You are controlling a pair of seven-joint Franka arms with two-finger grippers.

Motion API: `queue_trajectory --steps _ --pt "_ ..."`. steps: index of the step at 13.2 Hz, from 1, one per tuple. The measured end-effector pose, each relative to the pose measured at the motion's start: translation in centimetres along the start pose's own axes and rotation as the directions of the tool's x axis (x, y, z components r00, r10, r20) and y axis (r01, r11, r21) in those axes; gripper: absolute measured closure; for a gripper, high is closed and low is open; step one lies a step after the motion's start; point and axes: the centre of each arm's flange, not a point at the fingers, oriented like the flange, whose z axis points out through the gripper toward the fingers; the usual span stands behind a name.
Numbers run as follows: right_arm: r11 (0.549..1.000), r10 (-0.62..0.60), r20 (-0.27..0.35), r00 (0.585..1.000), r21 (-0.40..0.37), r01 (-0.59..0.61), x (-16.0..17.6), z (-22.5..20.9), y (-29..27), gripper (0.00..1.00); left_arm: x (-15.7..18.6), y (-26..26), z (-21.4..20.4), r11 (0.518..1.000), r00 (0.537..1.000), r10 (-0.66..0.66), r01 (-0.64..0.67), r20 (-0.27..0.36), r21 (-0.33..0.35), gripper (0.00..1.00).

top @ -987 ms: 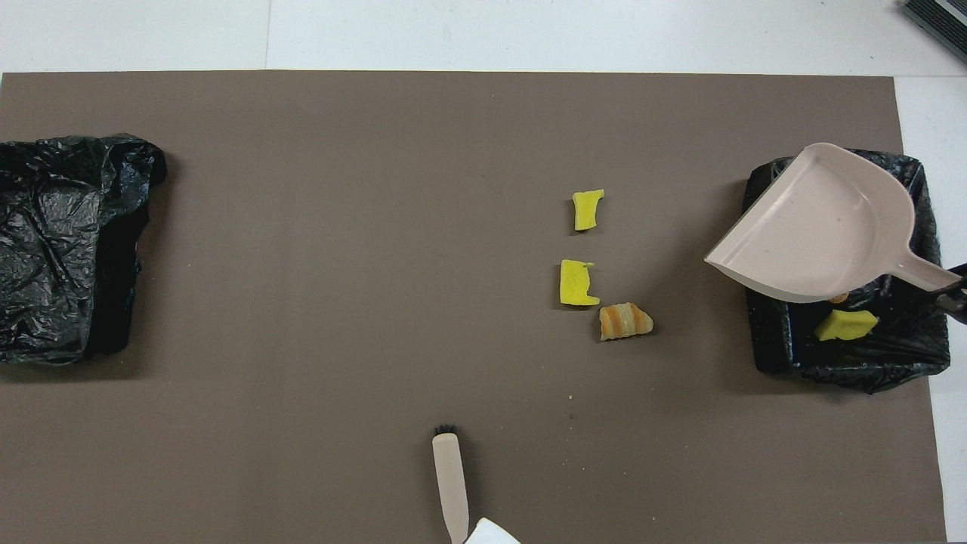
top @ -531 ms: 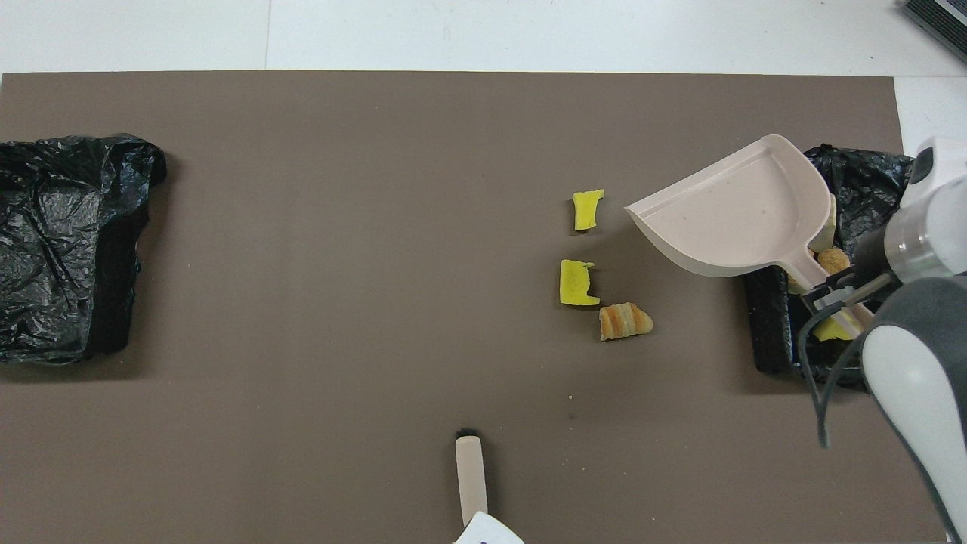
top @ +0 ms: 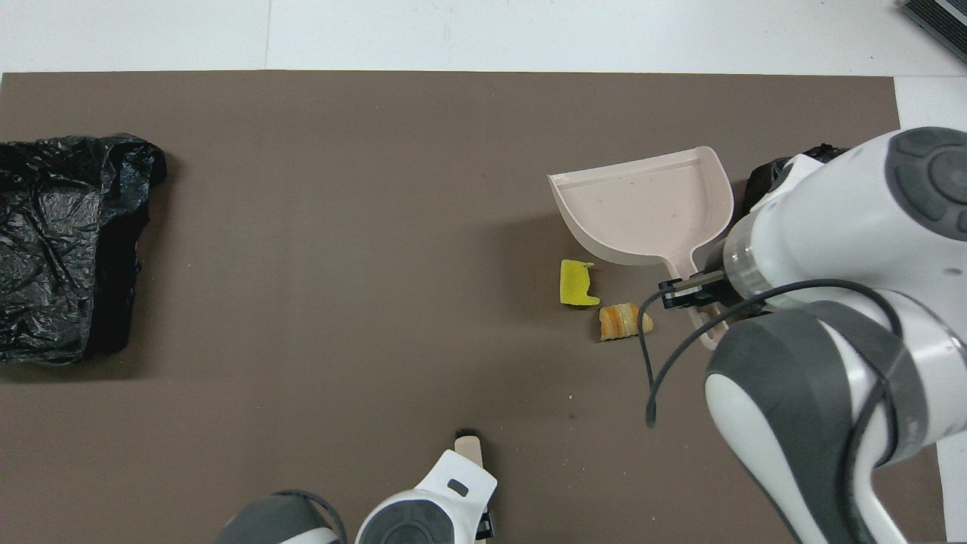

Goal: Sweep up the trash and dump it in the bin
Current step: 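Bring the empty dustpan back and set it on the mat with the right gripper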

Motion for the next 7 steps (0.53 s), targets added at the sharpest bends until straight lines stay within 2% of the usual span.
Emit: queue_trajectory --steps 3,7 --pt "0.996 0.086 -0.025 0.996 0.012 -0.085 0.5 2.1 -6.7 0.67 5.0 -3.0 -5.4 0.998 0.999 0.042 -0.041 0.008 -0.049 0.0" --pt "0.996 0.088 -0.066 0.994 0.031 -0.086 1.1 6.0 -14.6 0.67 9.5 -6.7 -11.2 0.991 0.989 0.124 -0.128 -0.084 -0.039 0.0"
